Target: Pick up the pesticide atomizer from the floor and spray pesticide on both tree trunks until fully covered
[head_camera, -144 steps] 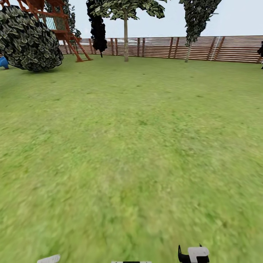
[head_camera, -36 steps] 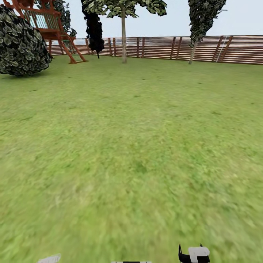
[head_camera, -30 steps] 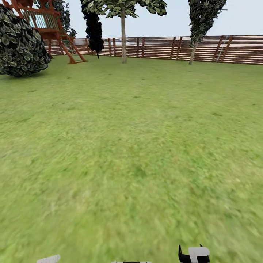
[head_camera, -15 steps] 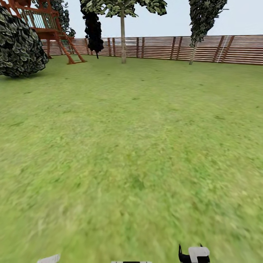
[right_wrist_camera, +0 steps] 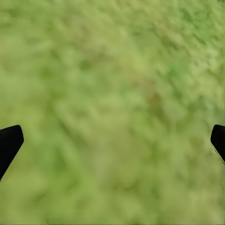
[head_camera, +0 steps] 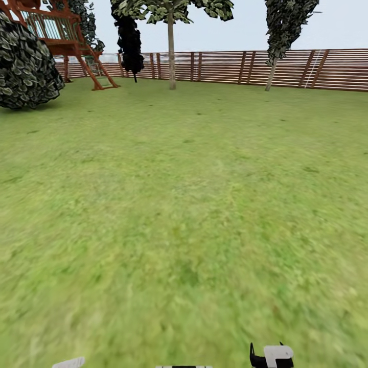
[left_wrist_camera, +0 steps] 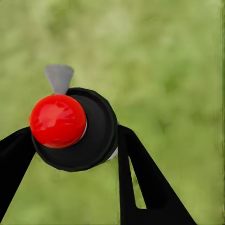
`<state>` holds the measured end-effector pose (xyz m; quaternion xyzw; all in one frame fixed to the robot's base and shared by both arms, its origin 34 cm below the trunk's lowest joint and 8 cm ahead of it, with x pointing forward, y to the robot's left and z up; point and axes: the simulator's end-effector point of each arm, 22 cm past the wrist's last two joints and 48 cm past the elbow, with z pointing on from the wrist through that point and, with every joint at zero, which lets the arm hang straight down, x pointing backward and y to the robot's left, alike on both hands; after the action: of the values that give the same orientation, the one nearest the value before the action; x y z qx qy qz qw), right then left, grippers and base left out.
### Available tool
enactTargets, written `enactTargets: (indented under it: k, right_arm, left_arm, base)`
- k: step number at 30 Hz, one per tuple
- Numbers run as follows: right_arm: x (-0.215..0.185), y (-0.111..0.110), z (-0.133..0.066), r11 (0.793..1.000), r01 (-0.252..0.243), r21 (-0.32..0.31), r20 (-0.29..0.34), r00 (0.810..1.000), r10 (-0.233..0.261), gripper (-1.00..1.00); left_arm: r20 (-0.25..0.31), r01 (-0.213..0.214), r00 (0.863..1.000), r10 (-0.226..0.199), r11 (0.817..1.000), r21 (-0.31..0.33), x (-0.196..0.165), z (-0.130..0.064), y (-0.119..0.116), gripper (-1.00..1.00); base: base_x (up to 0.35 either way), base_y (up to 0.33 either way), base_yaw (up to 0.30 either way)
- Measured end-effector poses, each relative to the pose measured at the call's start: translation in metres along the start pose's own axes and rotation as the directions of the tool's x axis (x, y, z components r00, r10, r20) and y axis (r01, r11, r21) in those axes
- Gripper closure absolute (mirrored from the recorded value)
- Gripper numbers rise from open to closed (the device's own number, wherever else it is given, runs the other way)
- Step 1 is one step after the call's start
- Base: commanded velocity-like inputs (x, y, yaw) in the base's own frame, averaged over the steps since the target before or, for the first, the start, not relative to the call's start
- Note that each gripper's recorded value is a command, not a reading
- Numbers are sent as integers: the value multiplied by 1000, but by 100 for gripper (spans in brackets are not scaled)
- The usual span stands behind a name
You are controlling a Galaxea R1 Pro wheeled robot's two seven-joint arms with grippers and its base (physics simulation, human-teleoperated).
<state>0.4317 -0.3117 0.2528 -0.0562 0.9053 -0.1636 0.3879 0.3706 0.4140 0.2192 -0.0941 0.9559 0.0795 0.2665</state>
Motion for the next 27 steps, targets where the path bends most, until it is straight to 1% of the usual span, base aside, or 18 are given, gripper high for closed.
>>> enactTargets:
  k: [27]
  right_arm:
    - [0,2,0,1000,-2,-4,0,1000,2,-100]
  left_arm:
    - [-1,0,1000,0,1000,-5,0,0,3,100]
  base:
    - [337,-89,0]
